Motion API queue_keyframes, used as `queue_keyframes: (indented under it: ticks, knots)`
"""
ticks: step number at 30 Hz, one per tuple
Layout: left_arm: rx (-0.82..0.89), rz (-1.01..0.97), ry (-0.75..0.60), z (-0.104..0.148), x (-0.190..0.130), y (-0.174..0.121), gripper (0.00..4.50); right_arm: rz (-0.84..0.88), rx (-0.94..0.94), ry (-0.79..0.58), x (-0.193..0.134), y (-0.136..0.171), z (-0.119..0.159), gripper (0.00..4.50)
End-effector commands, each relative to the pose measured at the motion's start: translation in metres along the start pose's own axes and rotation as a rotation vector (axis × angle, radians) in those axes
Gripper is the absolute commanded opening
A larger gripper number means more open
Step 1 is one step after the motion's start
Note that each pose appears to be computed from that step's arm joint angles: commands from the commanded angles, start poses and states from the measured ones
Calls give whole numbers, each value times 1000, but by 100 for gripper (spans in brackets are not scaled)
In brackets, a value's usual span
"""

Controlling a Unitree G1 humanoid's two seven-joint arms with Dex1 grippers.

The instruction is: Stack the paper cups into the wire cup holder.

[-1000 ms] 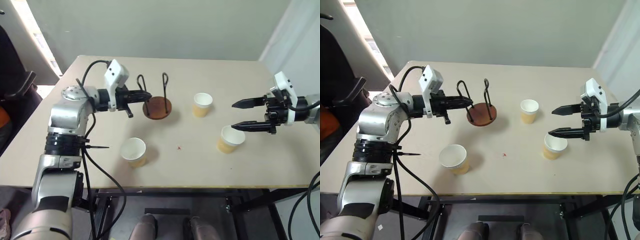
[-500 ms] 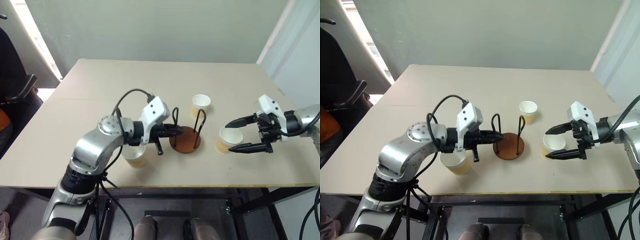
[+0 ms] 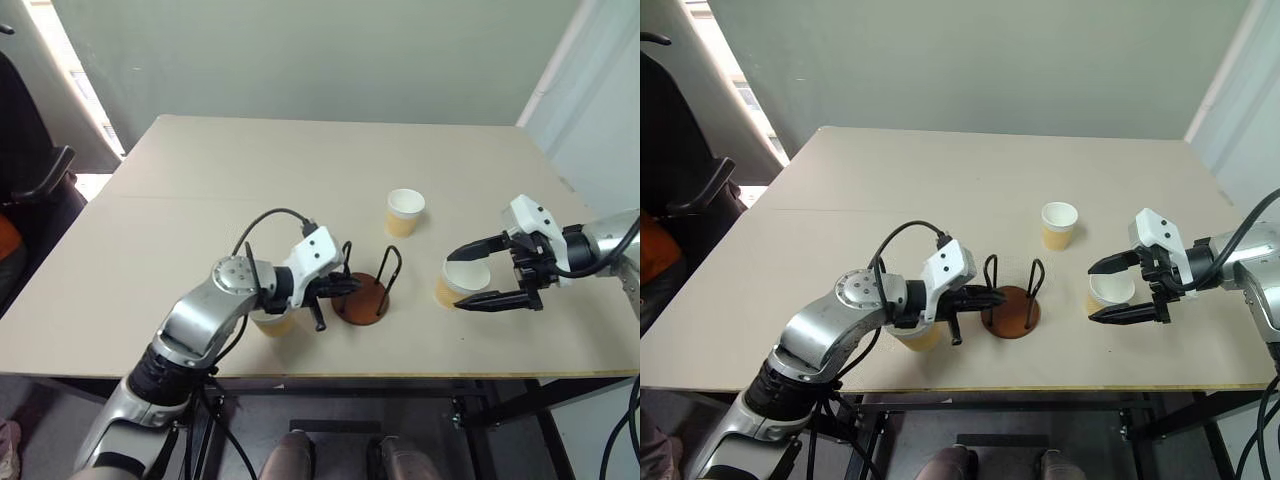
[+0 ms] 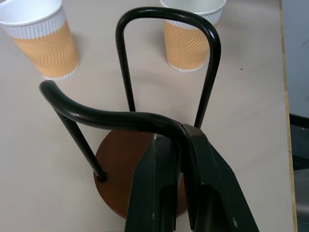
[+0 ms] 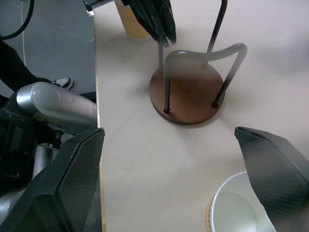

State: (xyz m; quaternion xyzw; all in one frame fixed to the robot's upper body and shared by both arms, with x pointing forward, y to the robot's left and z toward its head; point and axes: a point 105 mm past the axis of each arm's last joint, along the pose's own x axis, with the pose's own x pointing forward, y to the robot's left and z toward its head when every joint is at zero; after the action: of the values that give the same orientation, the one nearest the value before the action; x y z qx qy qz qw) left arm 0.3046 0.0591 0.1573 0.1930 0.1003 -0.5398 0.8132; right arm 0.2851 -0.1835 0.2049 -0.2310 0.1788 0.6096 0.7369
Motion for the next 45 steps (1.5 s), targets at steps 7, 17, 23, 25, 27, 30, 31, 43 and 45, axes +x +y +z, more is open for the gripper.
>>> queue_keyframes:
  ticks: [7, 17, 23, 25, 27, 30, 31, 43, 45]
  knots:
    - [23, 21, 33, -5, -2, 8, 283, -35, -35, -4, -5, -3, 9, 450]
    - [96, 2, 1, 18, -35, 20, 316, -68, -39, 81, -10, -11, -3, 450]
    - [168, -19, 54, 21, -70, 22, 316, -118, -72, 298, -21, -21, -31, 450]
    - [218, -13, 67, 21, -80, 23, 316, -132, -77, 296, -19, -25, -31, 450]
    - [224, 12, 71, 23, -91, 29, 316, -125, -78, 298, -14, -26, -33, 450]
    - [219, 18, 70, 26, -107, 31, 316, -100, -85, 304, -6, -25, -36, 450]
    - [218, 9, 69, 28, -111, 29, 316, -95, -88, 302, -5, -25, -36, 450]
    - [198, 13, 44, 36, -128, 17, 320, -93, -166, 377, 18, -35, -46, 216]
    - [197, 23, 45, 36, -130, 18, 320, -88, -172, 349, 16, -34, -39, 146]
